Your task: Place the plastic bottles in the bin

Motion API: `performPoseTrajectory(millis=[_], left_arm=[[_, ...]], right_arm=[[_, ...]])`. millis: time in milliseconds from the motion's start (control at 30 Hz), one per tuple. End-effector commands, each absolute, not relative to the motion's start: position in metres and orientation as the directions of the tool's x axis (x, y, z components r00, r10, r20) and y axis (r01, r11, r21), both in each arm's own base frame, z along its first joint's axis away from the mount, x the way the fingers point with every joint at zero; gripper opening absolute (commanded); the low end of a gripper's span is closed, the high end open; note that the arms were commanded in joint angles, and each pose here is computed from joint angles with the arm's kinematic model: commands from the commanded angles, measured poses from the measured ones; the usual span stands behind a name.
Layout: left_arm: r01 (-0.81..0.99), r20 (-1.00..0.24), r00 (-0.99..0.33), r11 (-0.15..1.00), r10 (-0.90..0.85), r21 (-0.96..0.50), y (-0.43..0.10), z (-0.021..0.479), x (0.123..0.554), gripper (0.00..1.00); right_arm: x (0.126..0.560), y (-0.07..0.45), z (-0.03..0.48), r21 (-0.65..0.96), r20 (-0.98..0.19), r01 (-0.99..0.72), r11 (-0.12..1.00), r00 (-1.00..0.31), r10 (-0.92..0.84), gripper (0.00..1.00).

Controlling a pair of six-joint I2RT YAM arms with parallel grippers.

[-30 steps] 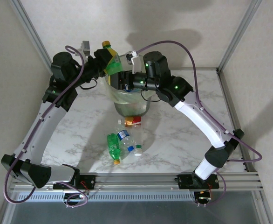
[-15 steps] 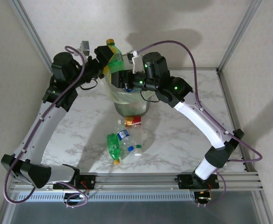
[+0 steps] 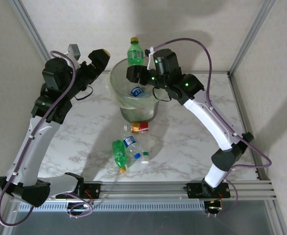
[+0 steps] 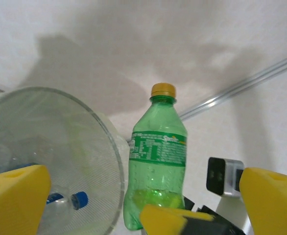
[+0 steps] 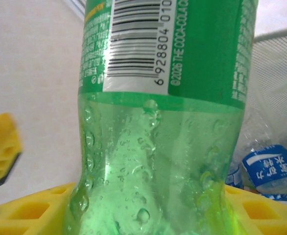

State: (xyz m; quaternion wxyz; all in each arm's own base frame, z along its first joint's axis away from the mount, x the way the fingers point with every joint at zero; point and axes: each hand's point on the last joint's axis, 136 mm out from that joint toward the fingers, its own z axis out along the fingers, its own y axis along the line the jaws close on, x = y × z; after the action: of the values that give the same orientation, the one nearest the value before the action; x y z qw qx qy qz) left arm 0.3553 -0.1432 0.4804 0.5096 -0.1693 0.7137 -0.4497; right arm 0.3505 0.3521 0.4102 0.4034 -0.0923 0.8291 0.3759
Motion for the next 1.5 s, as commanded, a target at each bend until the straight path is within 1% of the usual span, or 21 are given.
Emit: performPoseTrajectory(millis=[0,200,300,367,467,500,567,733,900,1167,1333,1467], left_arm=[[0.155,-0.619,-0.362,0.61,-0.697,-0.777,-0.123,0.477,0.35,0.97],[0.096,-0.626,-0.356,0.639,-0.694,-0.763,-0.111,0.46,0.342,0.96],[0.079,-0.626,-0.361,0.646,-0.691,-0.759,-0.108,0.453,0.339,0.95],[0.072,-0.623,-0.364,0.646,-0.693,-0.76,-0.107,0.449,0.338,0.95],[0.062,-0.62,-0.365,0.646,-0.695,-0.761,-0.106,0.445,0.336,0.95],[0.056,-0.62,-0.363,0.648,-0.696,-0.76,-0.105,0.443,0.335,0.95],[0.037,-0.622,-0.358,0.655,-0.697,-0.755,-0.101,0.438,0.334,0.96],[-0.009,-0.619,-0.364,0.668,-0.696,-0.744,-0.095,0.42,0.329,0.96],[-0.054,-0.607,-0.391,0.676,-0.691,-0.735,-0.092,0.396,0.323,0.93],[-0.127,-0.562,-0.449,0.672,-0.695,-0.73,-0.09,0.346,0.309,0.87],[-0.203,-0.528,-0.455,0.661,-0.717,-0.722,-0.082,0.315,0.299,0.83],[-0.279,-0.487,-0.465,0.645,-0.739,-0.712,-0.076,0.284,0.291,0.8]], right_arm=[[0.364,0.352,0.394,0.565,-0.695,-0.39,0.727,-0.7,0.165,0.58],[0.377,0.362,0.364,0.551,-0.653,-0.352,0.757,-0.746,0.129,0.57],[0.383,0.368,0.353,0.549,-0.644,-0.346,0.76,-0.756,0.121,0.6],[0.387,0.372,0.346,0.545,-0.636,-0.34,0.766,-0.763,0.115,0.65],[0.395,0.375,0.34,0.527,-0.633,-0.332,0.782,-0.767,0.101,0.83],[0.397,0.376,0.339,0.521,-0.634,-0.334,0.785,-0.767,0.095,0.87],[0.399,0.377,0.342,0.515,-0.64,-0.339,0.787,-0.763,0.09,0.91],[0.397,0.374,0.36,0.512,-0.667,-0.362,0.779,-0.738,0.096,0.92],[0.38,0.36,0.382,0.484,-0.718,-0.403,0.777,-0.691,0.088,0.9],[0.323,0.339,0.408,0.415,-0.806,-0.506,0.756,-0.589,0.048,0.9],[0.287,0.338,0.404,0.377,-0.83,-0.566,0.733,-0.558,-0.004,0.9],[0.264,0.334,0.389,0.344,-0.828,-0.574,0.743,-0.559,-0.049,0.9]])
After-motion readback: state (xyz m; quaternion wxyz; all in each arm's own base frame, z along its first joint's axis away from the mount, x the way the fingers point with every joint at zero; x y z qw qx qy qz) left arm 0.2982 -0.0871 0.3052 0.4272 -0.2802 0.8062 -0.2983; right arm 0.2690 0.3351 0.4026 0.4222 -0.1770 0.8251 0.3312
